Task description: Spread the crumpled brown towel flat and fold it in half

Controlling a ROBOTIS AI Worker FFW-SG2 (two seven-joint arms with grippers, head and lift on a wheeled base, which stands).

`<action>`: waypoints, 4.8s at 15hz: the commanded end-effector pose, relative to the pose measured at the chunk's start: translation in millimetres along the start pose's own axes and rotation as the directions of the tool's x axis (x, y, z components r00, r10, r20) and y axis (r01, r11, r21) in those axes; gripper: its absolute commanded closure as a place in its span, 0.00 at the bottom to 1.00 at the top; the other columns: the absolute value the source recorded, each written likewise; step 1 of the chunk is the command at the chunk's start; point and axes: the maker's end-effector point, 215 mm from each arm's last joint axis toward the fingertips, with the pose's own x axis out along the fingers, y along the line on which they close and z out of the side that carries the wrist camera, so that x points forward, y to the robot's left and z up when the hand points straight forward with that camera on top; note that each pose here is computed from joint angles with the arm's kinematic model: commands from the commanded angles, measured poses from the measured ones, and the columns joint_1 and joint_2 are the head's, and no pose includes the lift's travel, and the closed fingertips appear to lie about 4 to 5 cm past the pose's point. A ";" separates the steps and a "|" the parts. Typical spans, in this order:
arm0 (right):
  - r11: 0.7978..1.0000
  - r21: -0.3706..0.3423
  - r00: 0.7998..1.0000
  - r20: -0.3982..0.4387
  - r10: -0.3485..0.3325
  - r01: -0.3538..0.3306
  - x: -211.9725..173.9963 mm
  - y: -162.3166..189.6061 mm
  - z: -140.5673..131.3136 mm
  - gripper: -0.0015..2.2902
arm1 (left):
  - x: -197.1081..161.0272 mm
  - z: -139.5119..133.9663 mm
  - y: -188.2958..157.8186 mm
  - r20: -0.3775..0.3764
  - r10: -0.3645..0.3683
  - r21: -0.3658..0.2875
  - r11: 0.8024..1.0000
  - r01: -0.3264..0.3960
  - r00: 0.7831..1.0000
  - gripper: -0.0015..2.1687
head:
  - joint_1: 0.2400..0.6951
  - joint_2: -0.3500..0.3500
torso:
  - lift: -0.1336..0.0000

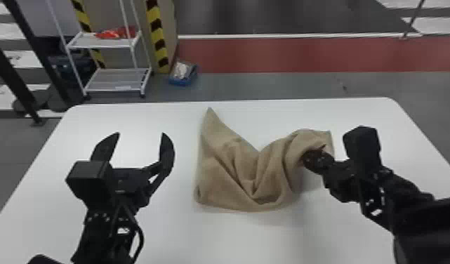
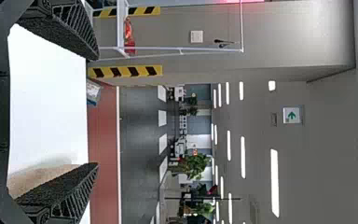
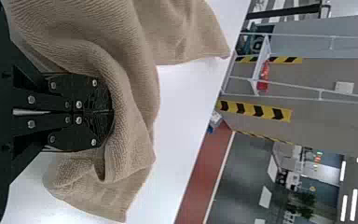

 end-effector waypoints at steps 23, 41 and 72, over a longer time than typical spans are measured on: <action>0.984 -0.170 0.986 0.164 -0.019 0.048 -94.3 -150.0 -47.5 0.77 | 5.2 -4.5 -6.9 -0.013 -0.008 0.013 1.000 0.008 1.000 0.03 | 1.00 0.32 | 0.07; 0.920 -0.152 0.932 0.071 -0.355 0.362 -121.2 -261.1 -108.9 0.00 | 2.2 -2.2 -10.9 -0.010 -0.014 0.018 1.000 0.015 1.000 0.03 | 1.00 0.10 | 0.07; 0.969 -0.013 0.948 0.201 0.246 -0.248 -3.6 224.8 18.0 0.14 | 1.0 -6.4 -7.4 -0.022 -0.011 0.026 1.000 0.012 1.000 0.03 | 1.00 0.87 | 0.07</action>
